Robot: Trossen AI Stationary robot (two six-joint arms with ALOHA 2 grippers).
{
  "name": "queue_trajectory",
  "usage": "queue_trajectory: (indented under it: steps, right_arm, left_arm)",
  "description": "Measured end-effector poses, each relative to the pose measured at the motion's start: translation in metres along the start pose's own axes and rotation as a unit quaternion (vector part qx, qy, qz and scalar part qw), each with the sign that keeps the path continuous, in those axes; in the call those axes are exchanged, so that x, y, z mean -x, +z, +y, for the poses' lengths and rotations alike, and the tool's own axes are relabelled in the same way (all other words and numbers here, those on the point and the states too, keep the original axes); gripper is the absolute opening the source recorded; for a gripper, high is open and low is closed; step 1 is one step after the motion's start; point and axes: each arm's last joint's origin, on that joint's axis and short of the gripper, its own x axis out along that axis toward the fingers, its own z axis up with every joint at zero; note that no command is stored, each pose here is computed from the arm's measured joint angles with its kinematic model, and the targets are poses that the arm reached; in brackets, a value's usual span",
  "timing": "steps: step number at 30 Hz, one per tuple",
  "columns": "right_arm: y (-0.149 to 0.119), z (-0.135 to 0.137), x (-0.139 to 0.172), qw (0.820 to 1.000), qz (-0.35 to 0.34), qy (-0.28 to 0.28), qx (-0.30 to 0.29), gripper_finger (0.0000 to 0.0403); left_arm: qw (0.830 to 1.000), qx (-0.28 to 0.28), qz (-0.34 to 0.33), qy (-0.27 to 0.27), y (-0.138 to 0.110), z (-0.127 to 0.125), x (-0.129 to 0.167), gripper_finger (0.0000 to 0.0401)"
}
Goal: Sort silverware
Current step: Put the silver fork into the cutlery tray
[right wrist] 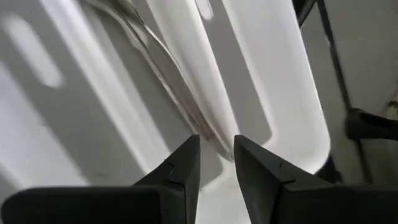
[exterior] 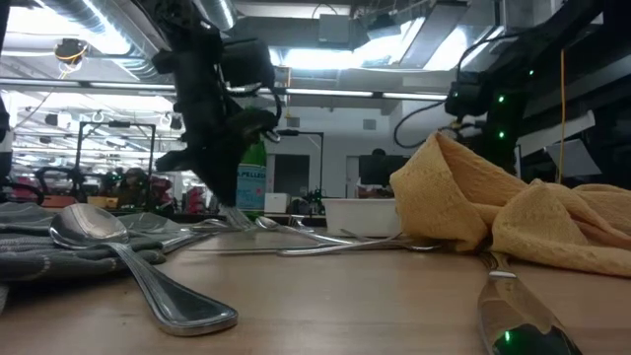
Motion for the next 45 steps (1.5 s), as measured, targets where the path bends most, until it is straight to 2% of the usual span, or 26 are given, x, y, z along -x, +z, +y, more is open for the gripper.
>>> queue_trajectory:
  steps: [4,8,14,17,23,29,33,38,45]
  right_arm:
    - [0.001,0.001,0.014,0.995,-0.059,0.056,-0.052,0.0101]
    - [0.003,0.004,0.026,0.977,-0.120,0.141,-0.106,0.0101]
    - [0.010,0.009,0.035,0.914,-0.167,0.307,-0.206,0.0101]
    - [0.015,0.012,0.038,0.889,-0.182,0.357,-0.224,0.0101]
    - [0.032,0.028,0.046,0.878,-0.220,0.377,-0.199,0.0101]
    - [0.056,0.061,0.066,0.857,-0.296,0.404,-0.119,0.0101]
    - [0.066,0.080,0.079,0.845,-0.345,0.400,-0.080,0.0101]
    - [0.072,0.096,0.089,0.842,-0.373,0.386,-0.062,0.0101]
    - [0.072,0.114,0.097,0.845,-0.375,0.379,-0.046,0.0101]
  left_arm:
    - [0.999,0.002,-0.023,-0.025,0.003,-0.001,0.016,0.0000]
    - [0.998,0.006,-0.047,-0.047,0.005,0.000,0.035,0.0000]
    - [0.993,0.007,-0.085,-0.077,0.006,0.003,0.061,0.0000]
    - [0.991,0.008,-0.102,-0.088,0.007,0.004,0.070,0.0000]
    - [0.987,0.002,-0.125,-0.103,0.011,0.004,0.074,0.0000]
    - [0.977,0.000,-0.162,-0.141,0.020,-0.002,0.078,0.0000]
    - [0.968,-0.008,-0.187,-0.168,0.024,-0.007,0.081,0.0000]
    - [0.957,-0.009,-0.213,-0.196,0.029,-0.012,0.085,0.0000]
    - [0.939,-0.013,-0.253,-0.235,0.035,-0.018,0.092,0.0000]
